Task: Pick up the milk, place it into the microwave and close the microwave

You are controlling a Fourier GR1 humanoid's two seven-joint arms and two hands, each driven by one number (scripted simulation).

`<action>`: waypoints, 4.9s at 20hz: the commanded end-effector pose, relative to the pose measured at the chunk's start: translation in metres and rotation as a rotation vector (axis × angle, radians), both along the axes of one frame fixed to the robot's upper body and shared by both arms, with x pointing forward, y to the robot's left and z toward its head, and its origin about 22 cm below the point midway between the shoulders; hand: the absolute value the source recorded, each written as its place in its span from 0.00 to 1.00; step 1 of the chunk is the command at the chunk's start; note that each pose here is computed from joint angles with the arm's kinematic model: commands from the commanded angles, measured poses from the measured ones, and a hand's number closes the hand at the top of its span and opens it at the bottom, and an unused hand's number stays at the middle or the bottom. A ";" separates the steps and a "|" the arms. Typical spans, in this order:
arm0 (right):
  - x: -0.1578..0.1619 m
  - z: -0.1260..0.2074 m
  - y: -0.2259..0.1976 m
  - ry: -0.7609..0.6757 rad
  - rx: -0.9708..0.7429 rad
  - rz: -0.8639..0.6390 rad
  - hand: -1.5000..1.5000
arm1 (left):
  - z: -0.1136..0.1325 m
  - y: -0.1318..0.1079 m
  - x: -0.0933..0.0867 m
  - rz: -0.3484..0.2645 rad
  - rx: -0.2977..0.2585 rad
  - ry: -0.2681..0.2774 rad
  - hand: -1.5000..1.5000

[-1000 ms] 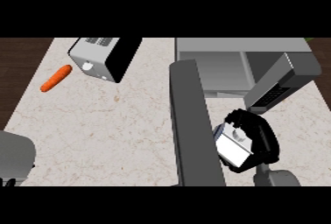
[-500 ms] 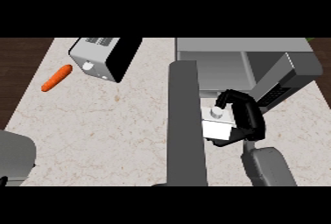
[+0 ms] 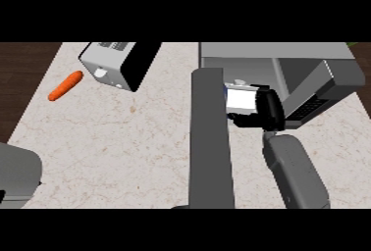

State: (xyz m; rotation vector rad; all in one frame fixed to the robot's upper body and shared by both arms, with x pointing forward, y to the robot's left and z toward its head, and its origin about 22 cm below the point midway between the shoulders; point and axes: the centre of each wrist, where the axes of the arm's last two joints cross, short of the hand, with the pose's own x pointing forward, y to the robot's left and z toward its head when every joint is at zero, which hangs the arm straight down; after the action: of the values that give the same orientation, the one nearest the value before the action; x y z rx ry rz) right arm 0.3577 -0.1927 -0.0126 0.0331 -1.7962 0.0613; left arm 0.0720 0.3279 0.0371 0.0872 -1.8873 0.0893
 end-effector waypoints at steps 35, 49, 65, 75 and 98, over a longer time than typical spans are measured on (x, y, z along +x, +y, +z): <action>0.077 0.034 -0.001 -0.269 -0.567 -0.397 1.00 | -0.011 0.005 0.033 -0.068 -0.015 -0.010 0.00; 0.069 0.023 -0.044 -0.174 -0.582 -0.499 1.00 | -0.015 0.005 0.044 -0.093 -0.008 -0.012 0.00; 0.069 0.020 -0.023 -0.224 -0.718 -0.493 0.00 | -0.019 0.008 0.067 -0.120 0.003 -0.002 0.00; 0.067 0.016 -0.008 -0.219 -0.732 -0.402 0.00 | -0.027 0.014 0.069 -0.122 0.015 0.005 0.00; 0.054 -0.003 -0.034 -0.195 -0.568 -0.292 0.00 | -0.036 0.008 0.052 -0.094 0.001 0.007 0.00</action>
State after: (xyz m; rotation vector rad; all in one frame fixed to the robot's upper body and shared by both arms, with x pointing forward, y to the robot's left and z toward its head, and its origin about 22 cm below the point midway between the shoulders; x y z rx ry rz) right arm 0.4150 -0.2152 -0.0124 -0.7287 -1.8805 0.3911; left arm 0.1321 0.3360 0.0019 -0.0067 -1.8869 0.0176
